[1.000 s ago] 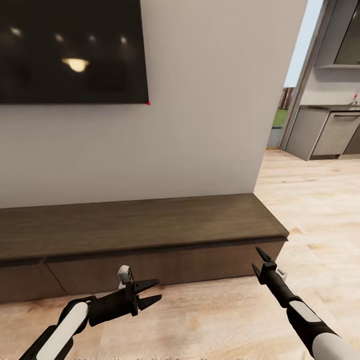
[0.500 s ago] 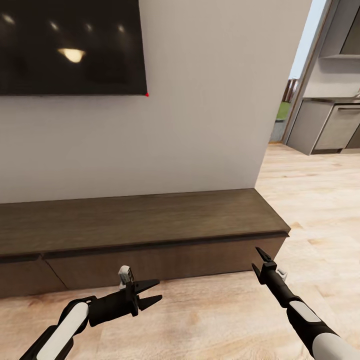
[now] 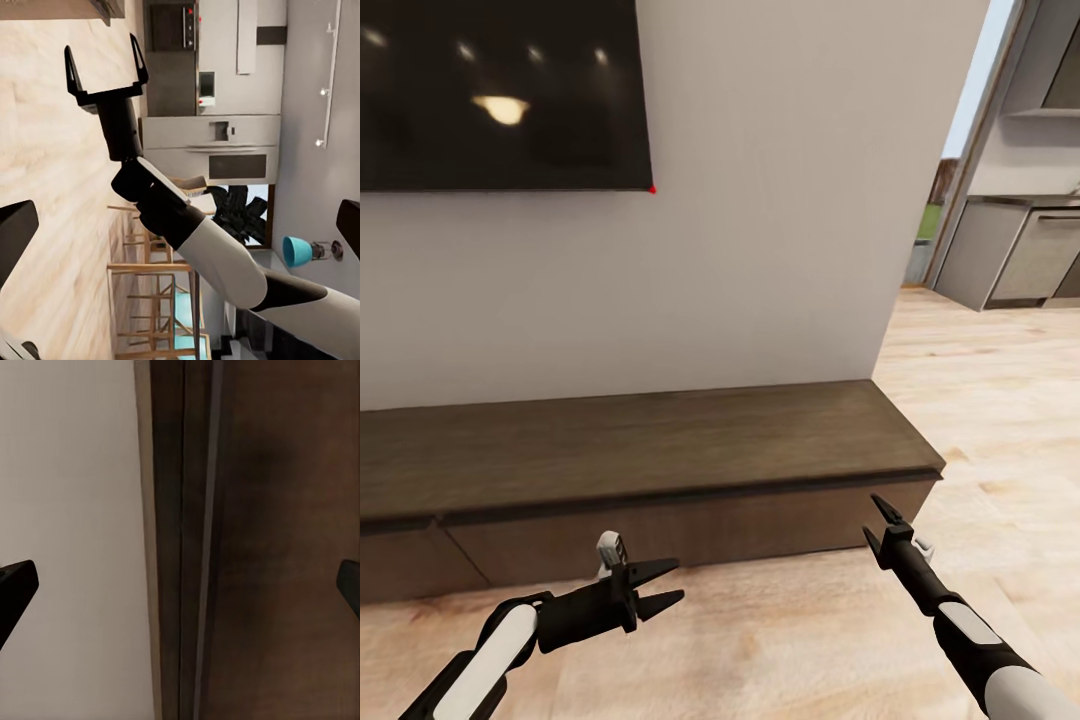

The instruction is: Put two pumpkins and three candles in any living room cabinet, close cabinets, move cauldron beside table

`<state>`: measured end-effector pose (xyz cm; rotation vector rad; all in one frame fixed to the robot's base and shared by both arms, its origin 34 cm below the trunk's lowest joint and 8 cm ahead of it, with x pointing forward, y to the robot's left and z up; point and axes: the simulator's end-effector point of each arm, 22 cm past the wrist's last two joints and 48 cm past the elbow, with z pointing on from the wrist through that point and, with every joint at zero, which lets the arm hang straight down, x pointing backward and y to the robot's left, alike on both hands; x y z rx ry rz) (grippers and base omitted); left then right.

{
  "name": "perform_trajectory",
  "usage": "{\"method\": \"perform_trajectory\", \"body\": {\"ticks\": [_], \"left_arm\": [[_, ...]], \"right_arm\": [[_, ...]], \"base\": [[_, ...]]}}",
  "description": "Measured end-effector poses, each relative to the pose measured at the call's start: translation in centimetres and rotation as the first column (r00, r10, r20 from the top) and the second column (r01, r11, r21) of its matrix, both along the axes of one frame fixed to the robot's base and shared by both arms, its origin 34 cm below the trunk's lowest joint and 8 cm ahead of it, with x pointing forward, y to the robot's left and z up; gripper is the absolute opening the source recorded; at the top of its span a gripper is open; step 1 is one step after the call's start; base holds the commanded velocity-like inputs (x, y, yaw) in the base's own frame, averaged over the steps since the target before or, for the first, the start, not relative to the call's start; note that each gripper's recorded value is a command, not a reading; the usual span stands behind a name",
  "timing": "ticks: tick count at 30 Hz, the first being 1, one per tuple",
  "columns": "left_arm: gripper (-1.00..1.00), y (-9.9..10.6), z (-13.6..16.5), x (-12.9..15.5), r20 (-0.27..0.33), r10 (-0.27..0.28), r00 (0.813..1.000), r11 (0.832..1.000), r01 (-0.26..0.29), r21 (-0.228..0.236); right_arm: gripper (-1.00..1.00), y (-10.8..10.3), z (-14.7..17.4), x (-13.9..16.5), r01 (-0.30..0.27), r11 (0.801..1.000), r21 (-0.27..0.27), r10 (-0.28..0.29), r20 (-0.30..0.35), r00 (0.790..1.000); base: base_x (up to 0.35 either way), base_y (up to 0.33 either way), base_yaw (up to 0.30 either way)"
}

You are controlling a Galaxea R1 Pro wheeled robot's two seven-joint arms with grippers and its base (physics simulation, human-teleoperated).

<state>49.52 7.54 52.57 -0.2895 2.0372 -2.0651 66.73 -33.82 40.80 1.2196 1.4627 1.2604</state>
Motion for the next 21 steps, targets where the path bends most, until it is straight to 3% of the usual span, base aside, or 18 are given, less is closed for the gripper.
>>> {"method": "perform_trajectory", "body": {"ticks": [10,21], "left_arm": [[1.0,-0.1,0.0,0.0,-0.001,-0.001,1.0,1.0,0.001,-0.001],[1.0,0.0,0.0,0.0,-0.001,0.001,1.0,1.0,-0.001,0.0]], "right_arm": [[1.0,-0.1,-1.9,-1.2,0.011,1.0,0.011,-0.01,-0.054,0.999],[1.0,-0.6,-2.0,-1.2,0.038,0.999,0.026,-0.036,-0.055,0.998]], "base": [[0.145,0.0,0.0],[0.106,0.0,0.0]]}}
